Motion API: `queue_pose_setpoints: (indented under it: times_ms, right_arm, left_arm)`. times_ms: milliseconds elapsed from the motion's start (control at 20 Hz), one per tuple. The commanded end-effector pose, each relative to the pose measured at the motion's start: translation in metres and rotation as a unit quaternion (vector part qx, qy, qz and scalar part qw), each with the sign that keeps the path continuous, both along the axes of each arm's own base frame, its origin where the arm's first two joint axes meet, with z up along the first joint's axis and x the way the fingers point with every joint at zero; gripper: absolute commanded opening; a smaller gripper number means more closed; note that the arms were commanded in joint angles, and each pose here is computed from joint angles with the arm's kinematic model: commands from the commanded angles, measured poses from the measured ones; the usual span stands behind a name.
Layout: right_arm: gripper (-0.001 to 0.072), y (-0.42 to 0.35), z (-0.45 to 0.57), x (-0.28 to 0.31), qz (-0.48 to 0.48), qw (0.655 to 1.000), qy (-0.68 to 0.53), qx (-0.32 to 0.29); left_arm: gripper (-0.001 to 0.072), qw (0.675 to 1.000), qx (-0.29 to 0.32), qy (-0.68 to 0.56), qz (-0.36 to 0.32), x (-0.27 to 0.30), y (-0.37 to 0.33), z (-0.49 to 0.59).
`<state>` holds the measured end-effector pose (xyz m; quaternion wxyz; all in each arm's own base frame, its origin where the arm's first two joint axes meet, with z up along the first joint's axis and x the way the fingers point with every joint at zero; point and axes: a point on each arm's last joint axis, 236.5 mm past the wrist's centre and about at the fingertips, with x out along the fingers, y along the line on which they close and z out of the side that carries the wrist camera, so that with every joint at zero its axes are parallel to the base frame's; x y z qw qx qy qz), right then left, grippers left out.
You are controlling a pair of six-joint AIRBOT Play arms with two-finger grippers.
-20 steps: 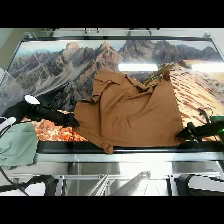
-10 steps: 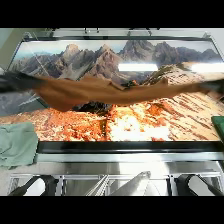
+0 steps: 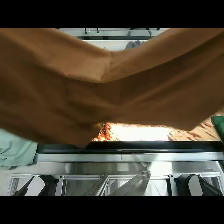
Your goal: Fold the shirts.
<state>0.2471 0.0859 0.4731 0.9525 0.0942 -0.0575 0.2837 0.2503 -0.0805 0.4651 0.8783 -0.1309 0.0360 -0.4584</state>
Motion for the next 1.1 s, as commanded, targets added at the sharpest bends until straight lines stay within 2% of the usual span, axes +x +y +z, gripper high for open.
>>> queue_pose_setpoints:
  times_ms: [0, 200, 350, 700, 1050]
  right_arm:
    - [0.0020, -0.024, -0.012, 0.018, -0.059, 0.997, 0.033, -0.033]
    - [0.0020, -0.044, -0.092, 0.072, -0.002, 0.987, 0.159, 0.028]
    - [0.0019, -0.037, -0.173, 0.111, 0.038, 0.968, 0.239, 0.066]
    - [0.0019, -0.039, -0.348, 0.216, 0.000, 0.924, 0.365, 0.113]
    - [0.0019, -0.074, -0.433, 0.290, -0.010, 0.890, 0.403, 0.215]
  left_arm:
    - [0.0022, 0.997, -0.058, 0.042, -0.017, 0.022, 0.027, 0.003]
    - [0.0022, 0.972, -0.126, 0.197, -0.027, 0.094, 0.064, -0.091]
    - [0.0021, 0.951, -0.143, 0.269, -0.059, 0.147, 0.045, -0.159]
    - [0.0018, 0.920, -0.044, 0.385, -0.057, 0.268, -0.012, -0.329]
    - [0.0017, 0.913, -0.068, 0.401, -0.011, 0.354, 0.006, -0.397]
